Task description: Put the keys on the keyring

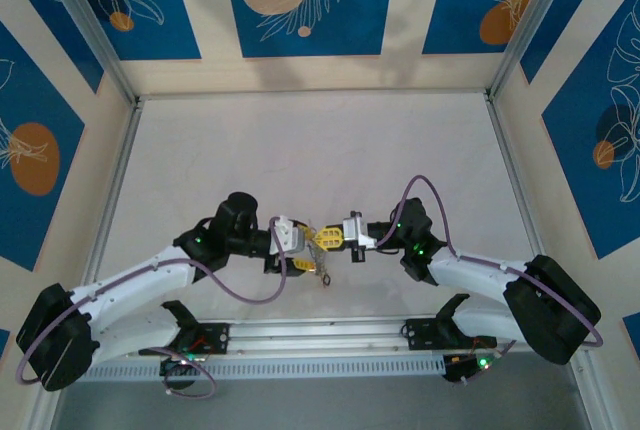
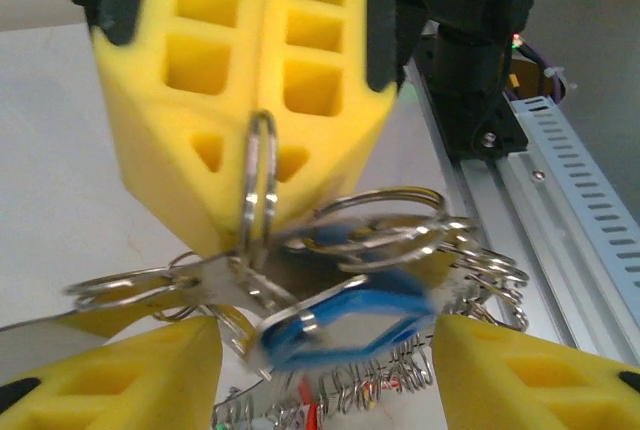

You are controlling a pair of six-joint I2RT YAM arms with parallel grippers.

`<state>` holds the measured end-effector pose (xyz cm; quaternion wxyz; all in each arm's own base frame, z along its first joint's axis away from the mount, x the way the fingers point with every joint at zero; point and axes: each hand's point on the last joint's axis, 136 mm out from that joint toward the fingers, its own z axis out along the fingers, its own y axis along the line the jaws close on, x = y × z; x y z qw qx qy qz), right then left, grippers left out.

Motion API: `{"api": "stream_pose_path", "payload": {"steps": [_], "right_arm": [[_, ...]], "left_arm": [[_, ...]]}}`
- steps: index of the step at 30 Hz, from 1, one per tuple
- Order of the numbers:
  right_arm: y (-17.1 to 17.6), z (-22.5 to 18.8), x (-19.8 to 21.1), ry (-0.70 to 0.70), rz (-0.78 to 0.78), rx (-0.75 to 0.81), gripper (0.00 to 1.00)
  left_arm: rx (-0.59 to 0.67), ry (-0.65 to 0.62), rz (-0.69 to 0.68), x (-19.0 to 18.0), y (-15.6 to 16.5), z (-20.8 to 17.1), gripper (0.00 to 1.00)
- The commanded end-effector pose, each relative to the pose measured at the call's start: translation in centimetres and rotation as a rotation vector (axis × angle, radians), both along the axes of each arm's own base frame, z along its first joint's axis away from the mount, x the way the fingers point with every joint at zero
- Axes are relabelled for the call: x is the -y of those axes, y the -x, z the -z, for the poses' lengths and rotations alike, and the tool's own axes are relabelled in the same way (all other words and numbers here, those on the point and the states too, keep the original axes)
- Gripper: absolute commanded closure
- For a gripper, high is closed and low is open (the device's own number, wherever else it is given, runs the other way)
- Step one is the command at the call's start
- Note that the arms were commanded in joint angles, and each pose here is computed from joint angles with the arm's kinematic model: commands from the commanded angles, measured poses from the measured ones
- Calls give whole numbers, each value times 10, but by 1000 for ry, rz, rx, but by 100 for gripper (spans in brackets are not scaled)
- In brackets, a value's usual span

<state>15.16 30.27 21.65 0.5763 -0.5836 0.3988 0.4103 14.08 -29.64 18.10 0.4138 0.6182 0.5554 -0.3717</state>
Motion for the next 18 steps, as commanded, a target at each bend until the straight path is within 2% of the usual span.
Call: {"api": "stream_pose_path", "payload": {"steps": [1,6,12,14,18], "right_arm": [[-2,-7,0,-18,-6,41,100],[-1,-8,4,-17,-7,46,100],[1,-11,6,-19,-12,49,100],[1,-10,7,-16,-10,47,100],[4,-10,9,-15,-13,43,100]], "left_arm": [[-15,24,93,-1,15,-1,40],[-13,5,91,2,9,-1,41],[44,-31,56,-1,0,0,58],[61,-52,41,-4,-3,2,67],[88,-33,22,-5,-7,-3,76]]}}
